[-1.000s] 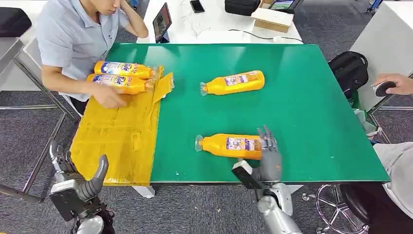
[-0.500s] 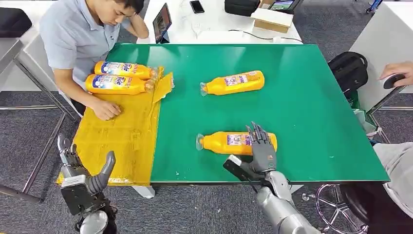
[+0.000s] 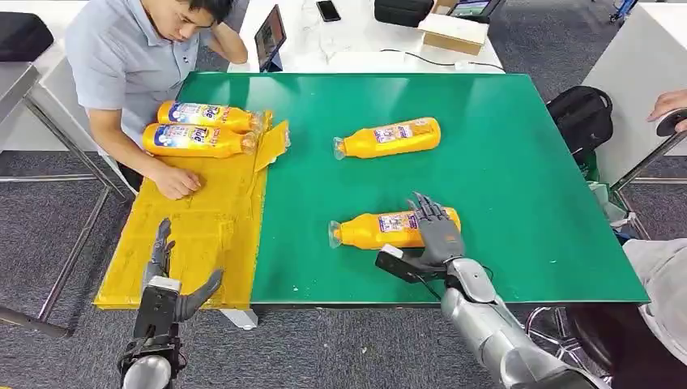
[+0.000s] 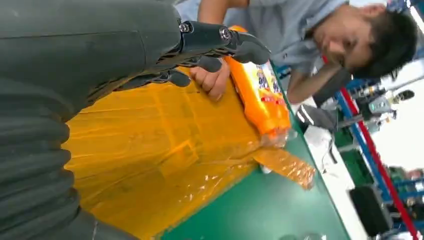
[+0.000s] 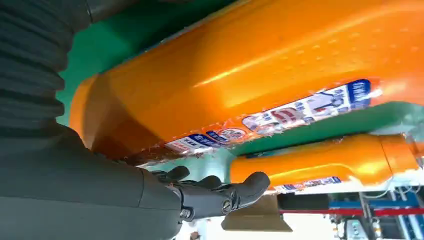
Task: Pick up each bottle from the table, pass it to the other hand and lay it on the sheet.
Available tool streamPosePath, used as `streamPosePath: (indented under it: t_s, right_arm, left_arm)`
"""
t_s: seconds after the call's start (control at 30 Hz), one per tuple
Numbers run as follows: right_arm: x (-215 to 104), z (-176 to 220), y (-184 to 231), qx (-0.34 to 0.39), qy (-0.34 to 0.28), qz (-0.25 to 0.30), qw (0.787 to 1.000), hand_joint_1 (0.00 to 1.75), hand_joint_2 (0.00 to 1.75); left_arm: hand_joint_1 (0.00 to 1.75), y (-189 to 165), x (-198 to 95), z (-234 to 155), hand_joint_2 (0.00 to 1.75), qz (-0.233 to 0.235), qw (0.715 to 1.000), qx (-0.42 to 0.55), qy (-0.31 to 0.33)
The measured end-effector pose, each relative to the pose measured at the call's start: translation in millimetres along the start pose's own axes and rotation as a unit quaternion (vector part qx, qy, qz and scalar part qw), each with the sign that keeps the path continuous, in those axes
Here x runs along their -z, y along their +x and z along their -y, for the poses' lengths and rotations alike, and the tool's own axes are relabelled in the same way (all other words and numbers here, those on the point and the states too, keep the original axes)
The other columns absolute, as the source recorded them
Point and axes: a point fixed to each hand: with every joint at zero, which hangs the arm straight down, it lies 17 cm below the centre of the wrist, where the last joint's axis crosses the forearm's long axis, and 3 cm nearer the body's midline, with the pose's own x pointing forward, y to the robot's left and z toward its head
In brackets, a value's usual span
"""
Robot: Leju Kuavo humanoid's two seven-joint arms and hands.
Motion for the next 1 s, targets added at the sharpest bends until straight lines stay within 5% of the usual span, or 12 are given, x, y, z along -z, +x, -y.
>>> streamPosePath:
  t_s: [0.3, 0.7, 1.0]
  right_arm:
    - [-2, 9, -38, -0.011, 0.059, -0.002, 0.998, 0.0, 1.75]
    - [4, 28, -68, -0.024, 0.129, -0.005, 0.991, 0.0, 1.75]
    - [32, 19, -23, -0.013, 0.154, 0.011, 0.988, 0.0, 1.75]
  left_arm:
    - [0.0, -4, -2, 5, 1.75, -0.001, 0.999, 0.011, -0.051]
    - [0.0, 20, 11, -16, 1.75, 0.058, 0.998, 0.022, -0.006]
    - [0.0, 32, 34, 0, 1.75, 0.089, 0.996, 0.012, -0.014]
